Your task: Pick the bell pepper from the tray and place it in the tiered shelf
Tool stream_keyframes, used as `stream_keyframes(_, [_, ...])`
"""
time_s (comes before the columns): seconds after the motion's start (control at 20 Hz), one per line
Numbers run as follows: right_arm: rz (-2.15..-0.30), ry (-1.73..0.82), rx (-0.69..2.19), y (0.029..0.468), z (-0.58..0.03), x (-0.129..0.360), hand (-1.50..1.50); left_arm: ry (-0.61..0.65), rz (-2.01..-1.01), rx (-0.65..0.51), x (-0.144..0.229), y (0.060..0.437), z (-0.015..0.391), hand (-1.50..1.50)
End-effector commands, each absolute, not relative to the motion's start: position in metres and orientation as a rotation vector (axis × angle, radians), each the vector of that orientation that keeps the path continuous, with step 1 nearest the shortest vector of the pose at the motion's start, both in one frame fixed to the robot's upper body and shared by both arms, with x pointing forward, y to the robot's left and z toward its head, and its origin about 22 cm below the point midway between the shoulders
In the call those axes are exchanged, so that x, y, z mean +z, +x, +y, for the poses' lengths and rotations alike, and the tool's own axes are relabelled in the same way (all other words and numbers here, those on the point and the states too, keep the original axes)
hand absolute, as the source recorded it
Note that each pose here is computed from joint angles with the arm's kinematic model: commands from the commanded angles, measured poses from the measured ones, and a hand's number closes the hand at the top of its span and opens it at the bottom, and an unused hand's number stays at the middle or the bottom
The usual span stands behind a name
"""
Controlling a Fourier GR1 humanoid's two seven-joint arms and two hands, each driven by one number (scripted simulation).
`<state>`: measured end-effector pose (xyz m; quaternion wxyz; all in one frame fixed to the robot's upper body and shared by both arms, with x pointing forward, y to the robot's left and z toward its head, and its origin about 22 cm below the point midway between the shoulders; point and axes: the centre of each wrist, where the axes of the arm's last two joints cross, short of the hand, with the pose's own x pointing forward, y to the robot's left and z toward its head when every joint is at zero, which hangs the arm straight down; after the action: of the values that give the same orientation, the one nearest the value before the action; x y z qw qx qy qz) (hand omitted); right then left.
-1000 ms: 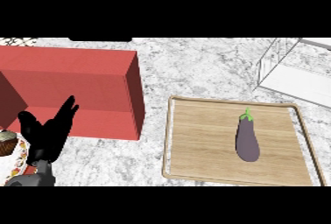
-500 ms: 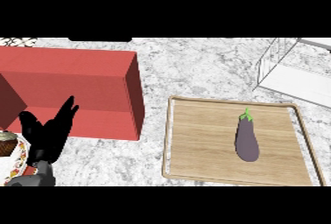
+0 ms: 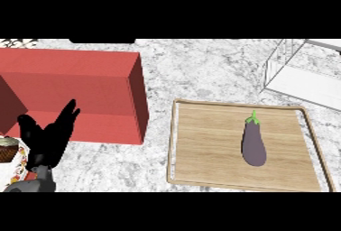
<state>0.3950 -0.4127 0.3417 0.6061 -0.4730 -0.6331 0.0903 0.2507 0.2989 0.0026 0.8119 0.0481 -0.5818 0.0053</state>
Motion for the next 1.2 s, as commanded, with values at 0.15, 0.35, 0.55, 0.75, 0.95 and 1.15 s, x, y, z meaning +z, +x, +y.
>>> stream_keyframes(0.15, [-1.575, -0.907, -0.061, 0.390, -0.426, 0.356, -1.50, 0.096, -1.128, 0.020, -0.022, 0.245, 0.278, 0.00])
stream_keyframes(0.35, [-1.644, -0.816, -0.183, 0.378, -0.443, 0.365, -1.50, 0.069, -1.129, 0.044, -0.020, 0.243, 0.298, 0.00])
stream_keyframes(0.55, [-1.658, -0.779, -0.330, 0.377, -0.436, 0.385, -1.50, 0.093, -1.117, 0.042, -0.021, 0.248, 0.288, 0.00])
stream_keyframes(0.75, [-1.666, -0.911, -0.455, 0.350, -0.462, 0.400, -1.50, 0.120, -1.109, 0.047, -0.033, 0.242, 0.296, 0.00])
stream_keyframes(0.95, [-1.595, -1.038, -0.590, 0.317, -0.498, 0.411, -1.50, 0.094, -1.114, 0.039, -0.025, 0.231, 0.295, 0.00])
stream_keyframes(1.15, [-1.588, -1.014, -0.754, 0.298, -0.532, 0.390, -1.50, 0.104, -1.130, 0.035, -0.019, 0.245, 0.291, 0.00])
